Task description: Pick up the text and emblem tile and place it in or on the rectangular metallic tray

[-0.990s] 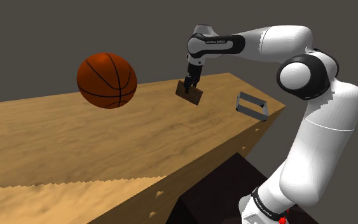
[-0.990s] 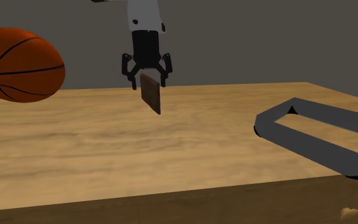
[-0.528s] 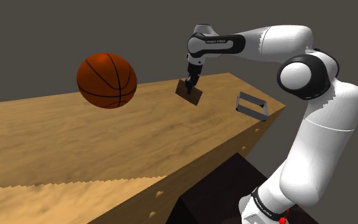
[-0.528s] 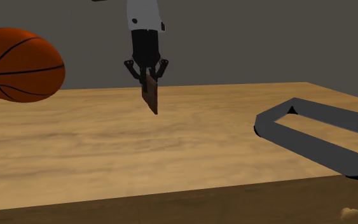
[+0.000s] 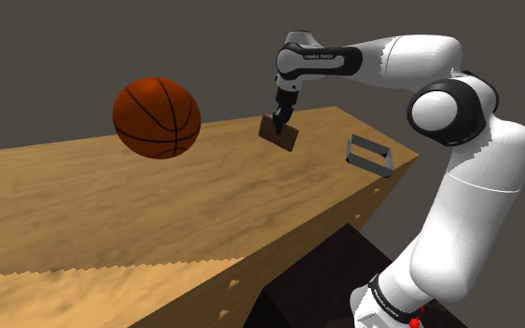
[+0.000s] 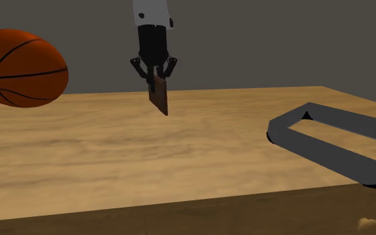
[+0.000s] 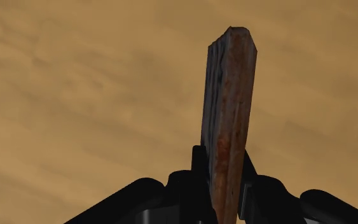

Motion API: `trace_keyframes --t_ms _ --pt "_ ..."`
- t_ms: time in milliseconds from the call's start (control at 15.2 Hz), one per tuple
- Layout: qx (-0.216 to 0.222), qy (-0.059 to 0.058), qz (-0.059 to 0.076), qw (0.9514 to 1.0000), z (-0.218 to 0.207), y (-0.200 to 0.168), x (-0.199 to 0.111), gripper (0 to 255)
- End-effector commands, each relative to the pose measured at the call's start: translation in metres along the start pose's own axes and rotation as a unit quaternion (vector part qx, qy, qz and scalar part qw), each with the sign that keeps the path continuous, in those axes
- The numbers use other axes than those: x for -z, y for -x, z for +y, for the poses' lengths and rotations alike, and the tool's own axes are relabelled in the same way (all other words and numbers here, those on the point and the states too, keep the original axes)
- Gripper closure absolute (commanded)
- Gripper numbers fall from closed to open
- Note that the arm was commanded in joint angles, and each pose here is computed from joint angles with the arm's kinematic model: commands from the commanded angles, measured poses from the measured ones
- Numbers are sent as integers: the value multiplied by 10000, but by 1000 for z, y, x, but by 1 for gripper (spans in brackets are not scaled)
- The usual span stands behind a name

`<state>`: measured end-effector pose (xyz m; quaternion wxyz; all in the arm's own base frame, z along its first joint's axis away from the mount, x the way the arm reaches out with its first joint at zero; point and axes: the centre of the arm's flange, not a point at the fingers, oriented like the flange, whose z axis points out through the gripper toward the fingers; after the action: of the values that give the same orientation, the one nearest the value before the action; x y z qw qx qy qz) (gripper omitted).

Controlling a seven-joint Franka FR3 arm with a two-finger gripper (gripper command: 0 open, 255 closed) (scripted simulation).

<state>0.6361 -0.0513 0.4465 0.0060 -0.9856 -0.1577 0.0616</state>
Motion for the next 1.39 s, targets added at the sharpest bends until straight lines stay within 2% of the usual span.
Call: trace_keyframes --t_ms 0,1188,1320 --pt "-1 0 -2 10000 0 1 10 255" --pt "-1 0 -2 10000 -3 13 103 255" --pt "-1 0 -2 10000 13 33 102 255"
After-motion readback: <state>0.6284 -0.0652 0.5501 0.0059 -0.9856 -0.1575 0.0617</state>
